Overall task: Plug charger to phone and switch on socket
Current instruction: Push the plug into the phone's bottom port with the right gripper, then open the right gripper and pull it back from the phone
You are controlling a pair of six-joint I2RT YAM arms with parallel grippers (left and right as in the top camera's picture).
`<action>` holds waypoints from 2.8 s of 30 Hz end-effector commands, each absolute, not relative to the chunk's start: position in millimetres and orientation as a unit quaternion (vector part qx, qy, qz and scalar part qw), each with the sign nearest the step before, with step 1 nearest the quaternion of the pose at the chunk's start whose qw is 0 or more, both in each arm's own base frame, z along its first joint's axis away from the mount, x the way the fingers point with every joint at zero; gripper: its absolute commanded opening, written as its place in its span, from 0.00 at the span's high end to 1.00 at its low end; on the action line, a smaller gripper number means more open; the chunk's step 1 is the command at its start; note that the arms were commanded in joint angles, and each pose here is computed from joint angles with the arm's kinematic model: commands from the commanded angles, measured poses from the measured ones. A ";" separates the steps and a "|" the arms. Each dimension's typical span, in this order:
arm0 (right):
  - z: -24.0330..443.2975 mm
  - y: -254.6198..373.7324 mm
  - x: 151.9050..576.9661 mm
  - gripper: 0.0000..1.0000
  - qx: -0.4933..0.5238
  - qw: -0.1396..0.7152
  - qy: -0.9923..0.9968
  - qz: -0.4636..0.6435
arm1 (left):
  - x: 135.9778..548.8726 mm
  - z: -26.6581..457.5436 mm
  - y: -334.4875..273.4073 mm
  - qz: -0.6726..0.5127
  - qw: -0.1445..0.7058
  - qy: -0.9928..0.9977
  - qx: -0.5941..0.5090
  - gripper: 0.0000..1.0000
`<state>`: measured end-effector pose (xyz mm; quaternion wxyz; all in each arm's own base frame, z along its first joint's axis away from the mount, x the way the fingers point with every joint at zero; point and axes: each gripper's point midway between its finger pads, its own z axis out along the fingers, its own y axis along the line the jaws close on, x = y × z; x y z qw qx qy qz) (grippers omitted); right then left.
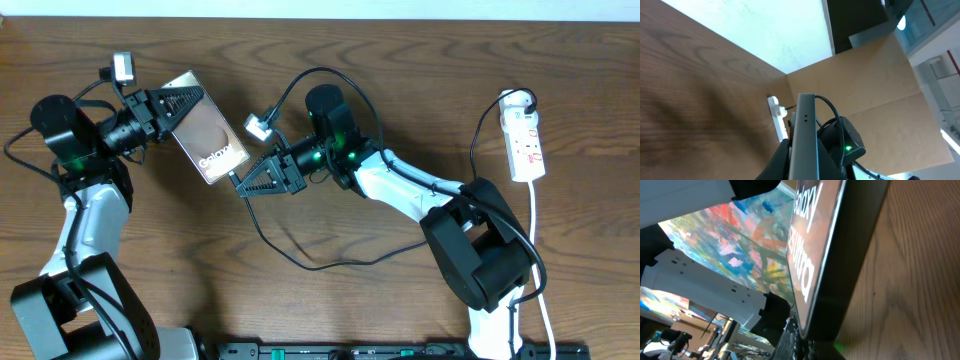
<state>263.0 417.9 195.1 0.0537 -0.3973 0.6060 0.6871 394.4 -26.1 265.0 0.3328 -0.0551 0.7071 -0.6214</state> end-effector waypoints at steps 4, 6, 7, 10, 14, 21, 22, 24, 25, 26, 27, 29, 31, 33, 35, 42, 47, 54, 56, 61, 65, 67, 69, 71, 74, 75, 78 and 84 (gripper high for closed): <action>197.1 419.6 273.6 0.99 -0.372 0.055 0.623 0.685 | 378.7 269.0 -40.2 -0.627 0.327 0.707 0.018 0.93; 199.9 419.3 275.4 0.99 -0.370 0.057 0.623 0.687 | 377.7 269.1 -40.7 -0.626 0.327 0.707 0.024 0.93; 201.1 419.4 275.8 0.99 -0.370 0.058 0.622 0.688 | 377.7 269.1 -40.7 -0.626 0.327 0.707 0.023 0.93; 203.2 420.7 278.3 0.99 -0.369 0.067 0.622 0.688 | 377.7 269.0 -40.7 -0.626 0.327 0.707 0.023 0.92; 202.3 422.5 282.4 0.99 -0.363 0.078 0.627 0.685 | 377.7 269.0 -40.7 -0.628 0.323 0.707 0.019 0.93; 200.5 425.5 290.4 0.99 -0.353 0.097 0.637 0.678 | 376.0 269.0 -41.5 -0.630 0.320 0.707 0.023 0.93; 200.4 425.7 291.0 0.99 -0.352 0.099 0.638 0.678 | 375.7 269.0 -41.6 -0.630 0.319 0.707 0.023 0.92; 200.2 426.1 292.2 0.99 -0.350 0.102 0.640 0.677 | 375.2 269.0 -41.8 -0.631 0.318 0.707 0.024 0.93; 200.2 426.4 292.8 0.99 -0.349 0.103 0.640 0.676 | 374.9 269.0 -42.0 -0.631 0.317 0.707 0.025 0.93; 200.1 426.6 293.4 0.99 -0.348 0.105 0.641 0.676 | 374.8 269.0 -42.1 -0.632 0.317 0.707 0.025 0.93; 200.7 426.7 293.6 0.99 -0.349 0.106 0.640 0.676 | 374.4 269.0 -42.2 -0.632 0.316 0.707 0.027 0.93; 202.6 426.3 294.7 0.99 -0.352 0.112 0.636 0.677 | 374.2 269.1 -42.3 -0.632 0.316 0.707 0.027 0.93; 204.1 425.1 296.8 0.99 -0.353 0.118 0.634 0.677 | 374.2 269.1 -42.3 -0.633 0.315 0.707 0.026 0.93; 204.0 424.2 298.1 0.99 -0.353 0.119 0.635 0.677 | 374.2 269.1 -42.3 -0.633 0.315 0.707 0.026 0.93; 204.0 423.6 299.2 0.99 -0.351 0.120 0.636 0.677 | 374.1 269.1 -42.4 -0.633 0.315 0.707 0.026 0.92; 203.6 423.9 301.9 0.99 -0.346 0.124 0.639 0.675 | 372.7 269.1 -52.8 -0.637 0.306 0.707 0.036 0.93; 203.7 423.5 301.6 0.99 -0.346 0.121 0.639 0.676 | 373.8 269.1 -50.6 -0.635 0.311 0.707 0.034 0.93; 203.9 422.8 301.1 0.99 -0.347 0.119 0.638 0.677 | 375.7 269.1 -49.2 -0.632 0.315 0.707 0.030 0.93; 203.9 422.7 300.7 0.99 -0.347 0.118 0.638 0.677 | 377.5 269.0 -45.3 -0.630 0.321 0.707 0.023 0.93; 204.1 422.4 299.6 0.79 -0.349 0.116 0.636 0.678 | 379.2 269.0 -31.9 -0.623 0.333 0.708 0.011 0.93; 204.1 422.3 299.5 0.66 -0.349 0.115 0.637 0.678 | 380.0 269.0 -20.8 -0.618 0.342 0.708 0.001 0.92; 203.8 422.3 299.5 0.60 -0.348 0.114 0.637 0.678 | 380.2 269.0 -16.6 -0.616 0.346 0.708 -0.003 0.93; 203.7 422.2 299.1 0.43 -0.348 0.113 0.637 0.678 | 380.3 269.0 -14.1 -0.615 0.348 0.708 -0.005 0.93; 203.8 421.9 298.3 0.05 -0.349 0.111 0.636 0.679 | 380.4 269.0 -13.1 -0.615 0.349 0.708 -0.006 0.93; 204.1 421.4 297.0 0.01 -0.352 0.108 0.634 0.680 | 380.4 269.0 -13.1 -0.614 0.350 0.708 -0.005 0.93; 204.2 421.3 296.5 0.01 -0.352 0.107 0.634 0.680 | 380.4 269.0 -12.9 -0.613 0.352 0.708 -0.003 0.93; 204.3 420.7 296.3 0.01 -0.353 0.106 0.633 0.681 | 380.5 269.0 -10.2 -0.609 0.359 0.708 0.000 0.93; 201.4 409.6 311.8 0.01 -0.328 0.105 0.649 0.678 | 380.4 269.0 1.8 -0.603 0.368 0.708 -0.011 0.93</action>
